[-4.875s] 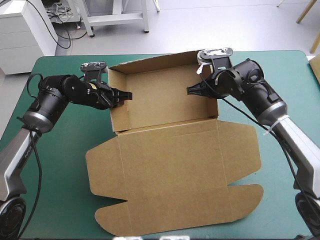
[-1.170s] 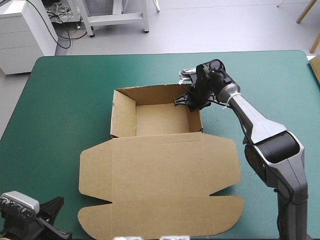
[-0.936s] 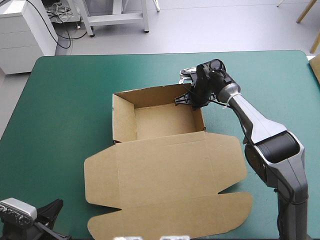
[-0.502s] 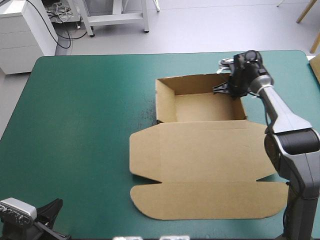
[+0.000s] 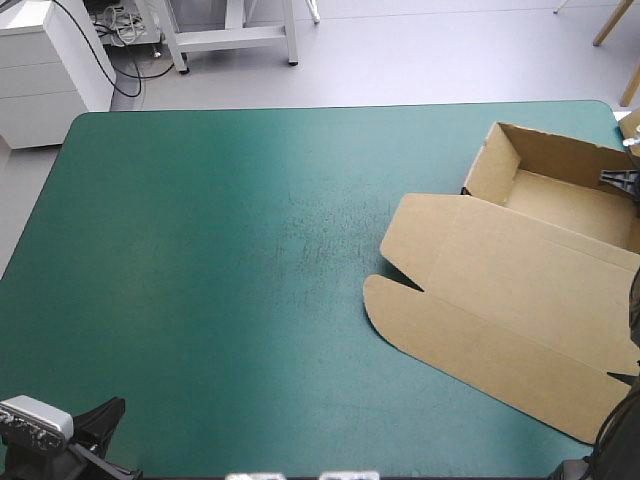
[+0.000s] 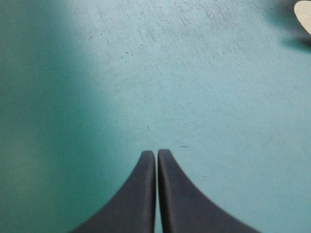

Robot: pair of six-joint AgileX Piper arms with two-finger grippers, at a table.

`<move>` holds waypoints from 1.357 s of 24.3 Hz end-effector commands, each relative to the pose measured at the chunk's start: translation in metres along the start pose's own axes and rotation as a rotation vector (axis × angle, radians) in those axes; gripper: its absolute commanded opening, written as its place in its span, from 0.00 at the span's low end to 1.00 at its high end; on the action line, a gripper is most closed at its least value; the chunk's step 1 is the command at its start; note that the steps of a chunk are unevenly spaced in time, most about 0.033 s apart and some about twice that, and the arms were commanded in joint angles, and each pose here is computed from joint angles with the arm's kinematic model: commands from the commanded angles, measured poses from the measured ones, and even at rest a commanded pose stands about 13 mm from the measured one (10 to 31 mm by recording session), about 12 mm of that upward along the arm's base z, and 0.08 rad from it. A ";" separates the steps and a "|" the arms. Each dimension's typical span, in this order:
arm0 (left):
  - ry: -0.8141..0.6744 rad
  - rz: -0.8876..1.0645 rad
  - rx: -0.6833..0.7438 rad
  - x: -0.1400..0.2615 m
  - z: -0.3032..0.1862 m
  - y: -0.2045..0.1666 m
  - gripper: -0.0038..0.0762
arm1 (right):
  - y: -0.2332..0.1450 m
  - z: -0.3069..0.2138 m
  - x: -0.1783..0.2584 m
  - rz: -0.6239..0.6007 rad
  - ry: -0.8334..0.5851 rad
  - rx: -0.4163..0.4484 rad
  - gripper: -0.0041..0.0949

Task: Fold the box

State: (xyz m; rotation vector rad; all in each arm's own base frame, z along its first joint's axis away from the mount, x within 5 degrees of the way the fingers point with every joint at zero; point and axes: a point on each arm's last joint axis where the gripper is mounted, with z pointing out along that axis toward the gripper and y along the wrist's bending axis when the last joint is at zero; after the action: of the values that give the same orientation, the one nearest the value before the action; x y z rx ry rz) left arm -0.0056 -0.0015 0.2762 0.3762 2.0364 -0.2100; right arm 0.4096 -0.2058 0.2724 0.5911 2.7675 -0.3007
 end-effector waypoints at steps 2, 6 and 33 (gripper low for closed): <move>-0.061 -0.008 0.007 -0.010 -0.001 0.000 0.04 | -0.042 -0.031 -0.002 0.059 -0.097 0.063 0.02; -0.053 -0.008 0.007 -0.009 -0.001 0.000 0.04 | -0.046 -0.031 -0.004 0.069 -0.115 0.062 0.02; -0.124 -0.077 0.011 -0.027 0.003 0.000 0.04 | 0.067 -0.272 0.057 -0.263 -0.639 -0.274 0.03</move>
State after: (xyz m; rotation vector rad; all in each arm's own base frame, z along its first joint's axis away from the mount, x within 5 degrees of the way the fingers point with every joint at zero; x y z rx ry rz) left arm 0.0022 -0.0038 0.2882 0.3211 1.9465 -0.2428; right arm 0.3455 -0.0881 0.4634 0.1745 2.3307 -0.1380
